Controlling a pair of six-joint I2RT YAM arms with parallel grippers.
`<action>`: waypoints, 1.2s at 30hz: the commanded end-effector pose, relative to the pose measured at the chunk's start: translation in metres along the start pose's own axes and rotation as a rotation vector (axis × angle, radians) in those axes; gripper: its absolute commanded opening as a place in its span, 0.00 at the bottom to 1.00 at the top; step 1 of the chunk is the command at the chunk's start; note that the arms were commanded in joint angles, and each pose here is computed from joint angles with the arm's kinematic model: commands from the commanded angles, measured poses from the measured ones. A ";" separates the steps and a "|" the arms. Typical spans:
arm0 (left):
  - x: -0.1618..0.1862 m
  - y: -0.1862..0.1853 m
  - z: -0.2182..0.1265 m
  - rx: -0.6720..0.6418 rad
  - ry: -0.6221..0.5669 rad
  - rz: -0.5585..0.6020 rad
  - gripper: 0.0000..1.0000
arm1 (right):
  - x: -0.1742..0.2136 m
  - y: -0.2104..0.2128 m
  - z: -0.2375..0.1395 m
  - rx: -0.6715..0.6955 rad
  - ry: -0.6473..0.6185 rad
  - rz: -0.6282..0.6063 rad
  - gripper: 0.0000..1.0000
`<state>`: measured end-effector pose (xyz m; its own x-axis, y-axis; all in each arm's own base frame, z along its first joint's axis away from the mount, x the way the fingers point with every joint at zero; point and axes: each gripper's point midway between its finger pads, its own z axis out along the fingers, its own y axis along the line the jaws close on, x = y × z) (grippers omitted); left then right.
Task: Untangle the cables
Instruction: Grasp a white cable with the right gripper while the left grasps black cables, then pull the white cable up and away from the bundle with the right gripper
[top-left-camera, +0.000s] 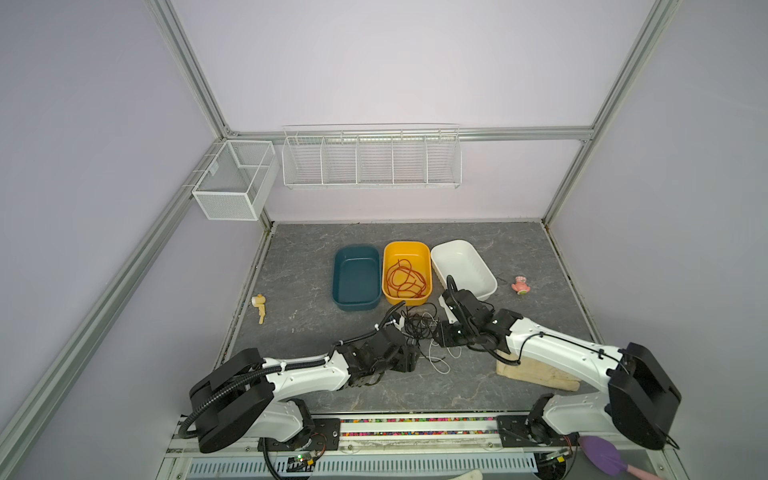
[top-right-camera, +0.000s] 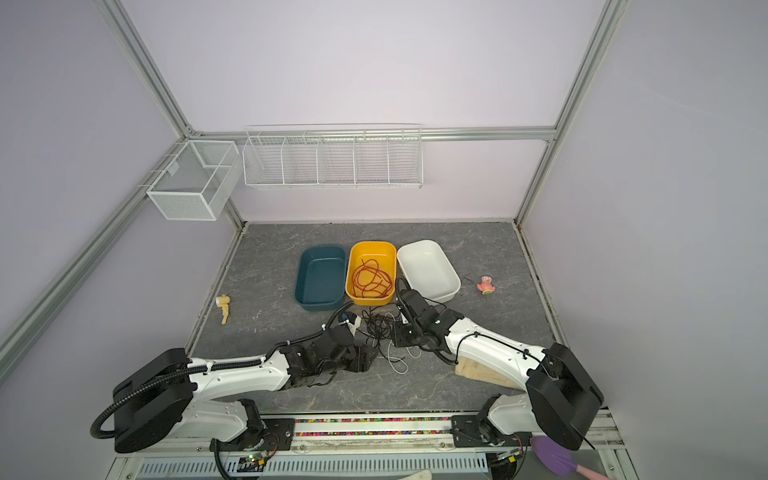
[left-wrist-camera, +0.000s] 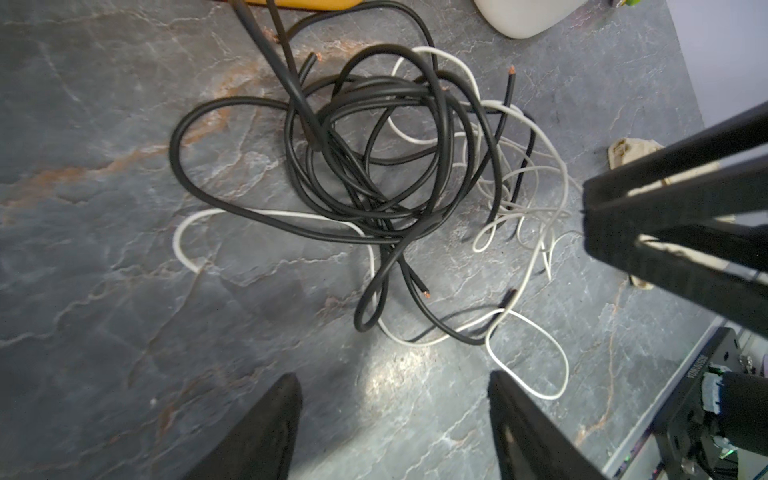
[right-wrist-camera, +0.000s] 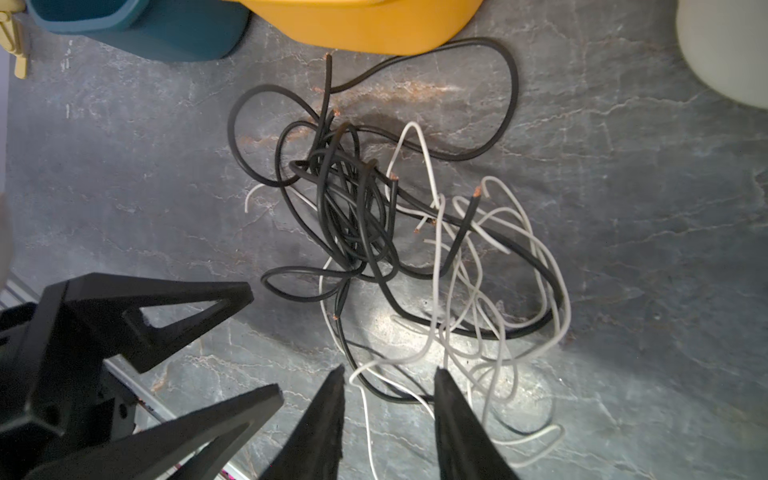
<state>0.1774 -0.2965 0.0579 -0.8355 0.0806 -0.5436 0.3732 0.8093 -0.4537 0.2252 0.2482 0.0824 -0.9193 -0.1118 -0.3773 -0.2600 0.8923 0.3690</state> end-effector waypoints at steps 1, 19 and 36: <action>0.003 0.000 0.004 0.006 0.001 -0.019 0.71 | -0.009 0.003 0.005 -0.016 -0.001 -0.005 0.33; 0.004 -0.007 0.011 0.027 0.016 -0.020 0.70 | -0.010 -0.002 0.013 -0.018 0.015 -0.003 0.12; 0.008 -0.011 0.023 0.040 0.039 -0.024 0.69 | -0.022 0.013 -0.031 -0.079 -0.076 -0.044 0.06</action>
<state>0.1758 -0.3076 0.0381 -0.8543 0.0966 -0.5108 0.3707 0.8020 -0.4683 0.2337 0.2491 0.1081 -0.8929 -0.1054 -0.4376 -0.3024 0.8606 0.4098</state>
